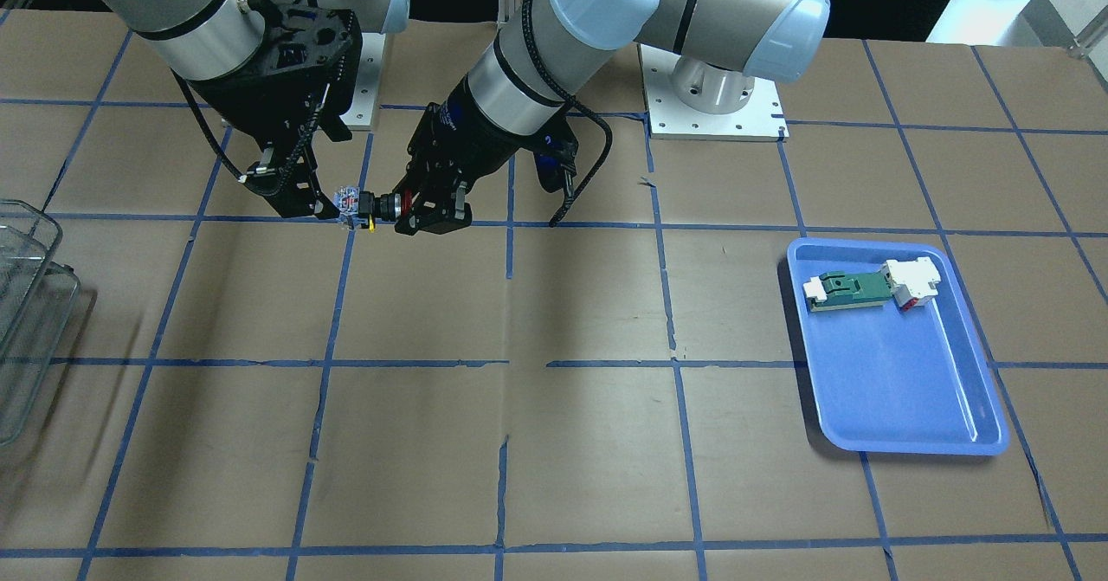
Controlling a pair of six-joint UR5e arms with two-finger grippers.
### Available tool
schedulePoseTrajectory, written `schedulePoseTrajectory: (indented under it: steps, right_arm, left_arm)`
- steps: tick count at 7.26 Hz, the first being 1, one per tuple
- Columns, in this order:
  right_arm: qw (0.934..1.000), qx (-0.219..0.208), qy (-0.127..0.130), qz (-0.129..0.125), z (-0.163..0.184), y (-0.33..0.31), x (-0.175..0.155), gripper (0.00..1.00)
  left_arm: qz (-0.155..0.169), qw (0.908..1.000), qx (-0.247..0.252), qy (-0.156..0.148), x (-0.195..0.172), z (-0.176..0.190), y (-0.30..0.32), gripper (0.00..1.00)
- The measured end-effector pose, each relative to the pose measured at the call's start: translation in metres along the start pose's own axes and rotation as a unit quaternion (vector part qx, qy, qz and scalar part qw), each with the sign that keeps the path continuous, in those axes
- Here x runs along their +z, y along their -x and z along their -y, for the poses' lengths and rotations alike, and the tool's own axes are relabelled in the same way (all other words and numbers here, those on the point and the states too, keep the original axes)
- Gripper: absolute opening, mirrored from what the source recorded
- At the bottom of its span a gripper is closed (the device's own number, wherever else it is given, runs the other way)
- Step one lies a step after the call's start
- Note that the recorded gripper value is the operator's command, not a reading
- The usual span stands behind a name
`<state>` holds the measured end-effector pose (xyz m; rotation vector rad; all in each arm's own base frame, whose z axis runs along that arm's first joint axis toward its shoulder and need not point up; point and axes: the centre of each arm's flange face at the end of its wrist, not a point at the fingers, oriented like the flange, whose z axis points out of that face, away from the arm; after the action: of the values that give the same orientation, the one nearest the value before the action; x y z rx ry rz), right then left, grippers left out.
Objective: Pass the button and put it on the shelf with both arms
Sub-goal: 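Close the right gripper on the button's red cap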
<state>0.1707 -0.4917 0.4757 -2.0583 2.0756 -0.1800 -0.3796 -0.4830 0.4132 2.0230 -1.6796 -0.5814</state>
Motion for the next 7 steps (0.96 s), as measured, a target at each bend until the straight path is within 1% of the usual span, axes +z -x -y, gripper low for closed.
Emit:
schedulePoseTrajectory:
  steps: [3,5,6,7]
  right_arm:
    - [1.0000,0.002,0.000,-0.005,0.005,-0.004,0.010,1.00]
    - [1.0000,0.003,0.002,-0.003,0.004,-0.006,0.015,1.00]
    - [1.0000,0.003,0.002,-0.001,0.003,-0.006,0.019,0.87]
    - [1.0000,0.002,0.002,-0.001,0.002,-0.006,0.021,0.53]
  left_arm:
    - [0.000,1.0000,0.000,0.001,0.000,-0.001,0.001,0.00]
    - [-0.001,1.0000,0.001,0.002,-0.002,-0.001,0.002,0.00]
    - [0.000,1.0000,0.000,0.001,-0.001,0.000,0.002,0.00]
    - [0.000,1.0000,0.000,0.000,-0.001,0.000,0.003,0.00]
